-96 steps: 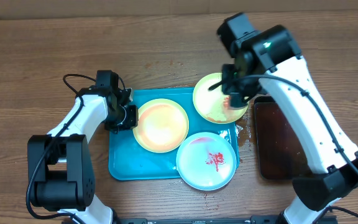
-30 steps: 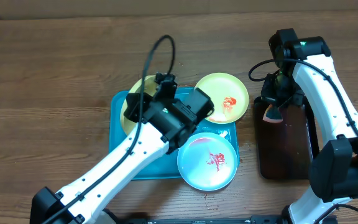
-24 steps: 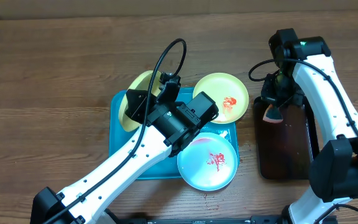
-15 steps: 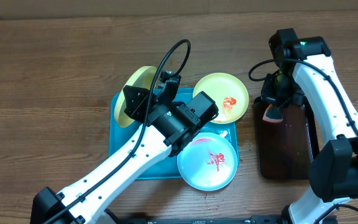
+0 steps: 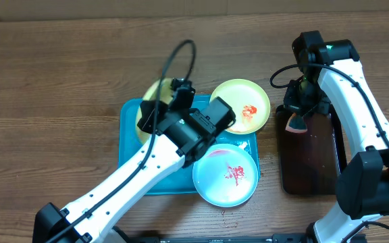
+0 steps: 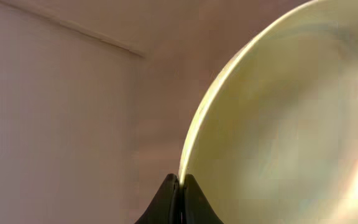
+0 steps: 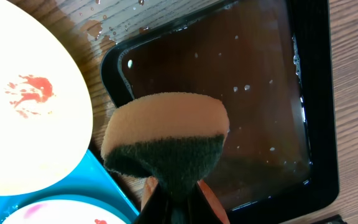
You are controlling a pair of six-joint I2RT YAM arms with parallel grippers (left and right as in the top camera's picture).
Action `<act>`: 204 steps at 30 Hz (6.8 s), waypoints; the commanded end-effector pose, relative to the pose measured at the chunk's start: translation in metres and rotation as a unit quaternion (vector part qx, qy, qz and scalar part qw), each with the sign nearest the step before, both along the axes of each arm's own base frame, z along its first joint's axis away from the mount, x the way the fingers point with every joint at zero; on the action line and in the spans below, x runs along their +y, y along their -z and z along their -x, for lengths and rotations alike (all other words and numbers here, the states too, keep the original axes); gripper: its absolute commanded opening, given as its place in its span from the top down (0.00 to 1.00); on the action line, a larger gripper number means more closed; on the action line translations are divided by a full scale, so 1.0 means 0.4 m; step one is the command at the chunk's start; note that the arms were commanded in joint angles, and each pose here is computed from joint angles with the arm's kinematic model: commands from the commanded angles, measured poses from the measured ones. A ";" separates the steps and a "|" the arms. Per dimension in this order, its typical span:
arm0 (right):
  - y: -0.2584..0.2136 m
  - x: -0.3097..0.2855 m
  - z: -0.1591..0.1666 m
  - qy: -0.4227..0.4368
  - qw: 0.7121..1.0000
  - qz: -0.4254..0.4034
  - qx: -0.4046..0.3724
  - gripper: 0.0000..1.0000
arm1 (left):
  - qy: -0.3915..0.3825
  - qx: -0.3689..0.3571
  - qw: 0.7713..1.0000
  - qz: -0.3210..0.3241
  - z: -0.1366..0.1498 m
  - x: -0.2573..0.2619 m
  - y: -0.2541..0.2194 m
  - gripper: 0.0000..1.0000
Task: Clean dirty plates on tray and stack at the side
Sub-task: 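Carry the yellow plate left and set it on the table, then move the left gripper to the second yellow plate's rim and grip it, then bring the sponge in the right gripper onto the second yellow plate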
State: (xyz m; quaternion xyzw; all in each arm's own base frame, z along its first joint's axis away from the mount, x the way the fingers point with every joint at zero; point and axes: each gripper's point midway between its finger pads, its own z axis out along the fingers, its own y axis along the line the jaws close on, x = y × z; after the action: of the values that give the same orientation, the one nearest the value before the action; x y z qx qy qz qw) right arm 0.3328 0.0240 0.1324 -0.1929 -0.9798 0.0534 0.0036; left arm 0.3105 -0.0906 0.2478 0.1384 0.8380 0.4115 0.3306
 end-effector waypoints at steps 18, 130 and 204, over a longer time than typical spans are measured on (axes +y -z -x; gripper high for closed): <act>-0.002 0.011 0.008 -0.001 1.000 -0.016 0.004 0.96 | -0.252 0.051 0.792 0.555 -0.104 0.315 0.159 0.95; -0.002 0.031 0.012 -0.023 0.999 -0.040 0.010 0.96 | -0.143 0.312 0.700 0.626 -0.182 -0.439 0.529 0.17; 0.123 0.651 -0.026 -0.296 0.915 -0.268 -0.057 0.96 | -0.280 0.353 0.818 0.357 -0.075 0.023 0.605 0.96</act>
State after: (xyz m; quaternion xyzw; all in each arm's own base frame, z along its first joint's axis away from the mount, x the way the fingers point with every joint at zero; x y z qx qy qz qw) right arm 0.3494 0.2589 0.1108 0.1306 -0.9717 -0.1863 -0.0629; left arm 0.3431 -0.0874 0.0140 -0.0950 0.9900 0.0546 -0.0887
